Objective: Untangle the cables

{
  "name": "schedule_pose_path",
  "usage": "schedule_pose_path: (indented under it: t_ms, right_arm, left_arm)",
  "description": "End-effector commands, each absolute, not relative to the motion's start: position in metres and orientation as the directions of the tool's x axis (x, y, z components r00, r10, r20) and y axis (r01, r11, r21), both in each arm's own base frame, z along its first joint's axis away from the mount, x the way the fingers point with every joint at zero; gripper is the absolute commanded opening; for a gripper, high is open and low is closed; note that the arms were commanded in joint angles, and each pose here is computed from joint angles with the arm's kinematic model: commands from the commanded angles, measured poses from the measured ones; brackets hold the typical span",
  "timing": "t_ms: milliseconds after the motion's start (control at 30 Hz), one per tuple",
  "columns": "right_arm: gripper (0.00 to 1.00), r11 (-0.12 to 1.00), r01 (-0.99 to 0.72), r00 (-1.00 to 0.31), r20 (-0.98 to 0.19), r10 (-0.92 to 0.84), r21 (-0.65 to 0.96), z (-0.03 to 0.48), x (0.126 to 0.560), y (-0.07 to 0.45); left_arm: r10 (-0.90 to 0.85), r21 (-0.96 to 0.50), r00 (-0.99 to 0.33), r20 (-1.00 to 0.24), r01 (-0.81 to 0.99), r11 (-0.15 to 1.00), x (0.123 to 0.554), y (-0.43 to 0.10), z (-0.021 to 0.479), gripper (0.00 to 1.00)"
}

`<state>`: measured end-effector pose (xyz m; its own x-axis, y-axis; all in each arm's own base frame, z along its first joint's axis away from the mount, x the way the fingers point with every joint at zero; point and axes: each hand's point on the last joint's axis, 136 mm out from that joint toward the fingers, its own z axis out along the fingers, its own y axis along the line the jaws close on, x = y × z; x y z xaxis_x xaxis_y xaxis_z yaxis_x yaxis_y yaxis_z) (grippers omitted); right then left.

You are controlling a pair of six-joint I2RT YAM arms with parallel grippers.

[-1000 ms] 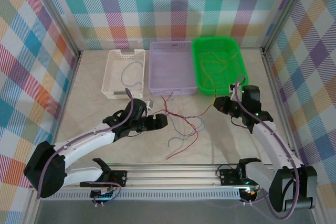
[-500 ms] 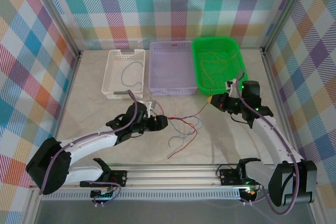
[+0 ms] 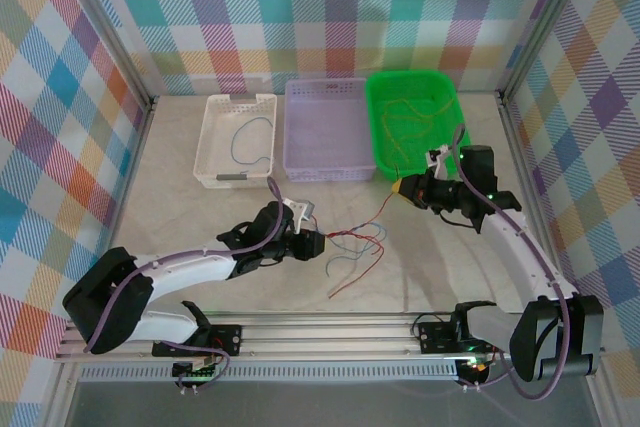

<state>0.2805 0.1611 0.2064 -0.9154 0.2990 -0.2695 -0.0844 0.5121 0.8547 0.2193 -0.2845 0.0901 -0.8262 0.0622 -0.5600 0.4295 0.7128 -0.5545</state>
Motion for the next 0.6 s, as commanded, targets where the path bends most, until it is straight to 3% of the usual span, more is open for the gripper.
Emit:
schedule_pose_path:
  t_ms: [0, 233, 400, 433, 500, 567]
  right_arm:
    - [0.0, 0.474, -0.111, -0.923, -0.267, 0.276, 0.874, 0.225, 0.276, 0.168]
    - [0.0, 0.457, -0.111, -0.919, -0.266, 0.29, 0.882, 0.234, 0.275, 0.168]
    - [0.0, 0.415, -0.15, -0.915, -0.284, 0.285, 0.897, 0.256, 0.272, 0.172]
    - [0.0, 0.416, -0.157, -0.915, -0.29, 0.28, 0.896, 0.258, 0.271, 0.172]
    - [0.0, 0.421, -0.164, -0.916, -0.296, 0.269, 0.892, 0.259, 0.271, 0.173]
    - [0.0, 0.404, -0.173, -0.922, -0.291, 0.253, 0.898, 0.26, 0.269, 0.175]
  left_arm:
    - [0.092, -0.547, -0.807, -0.583, 0.474, 0.69, 0.213, -0.29, 0.092, 0.21]
    - [0.123, -0.523, -0.799, -0.589, 0.492, 0.696, 0.21, -0.286, 0.091, 0.0]
    - [0.097, -0.545, -0.785, -0.611, 0.506, 0.668, 0.202, -0.281, 0.107, 0.0]
    - [0.084, -0.559, -0.781, -0.619, 0.513, 0.651, 0.2, -0.281, 0.115, 0.02]
    - [0.047, -0.591, -0.769, -0.638, 0.527, 0.611, 0.197, -0.283, 0.134, 0.35]
    - [0.018, -0.614, -0.756, -0.655, 0.546, 0.57, 0.194, -0.285, 0.153, 0.49]
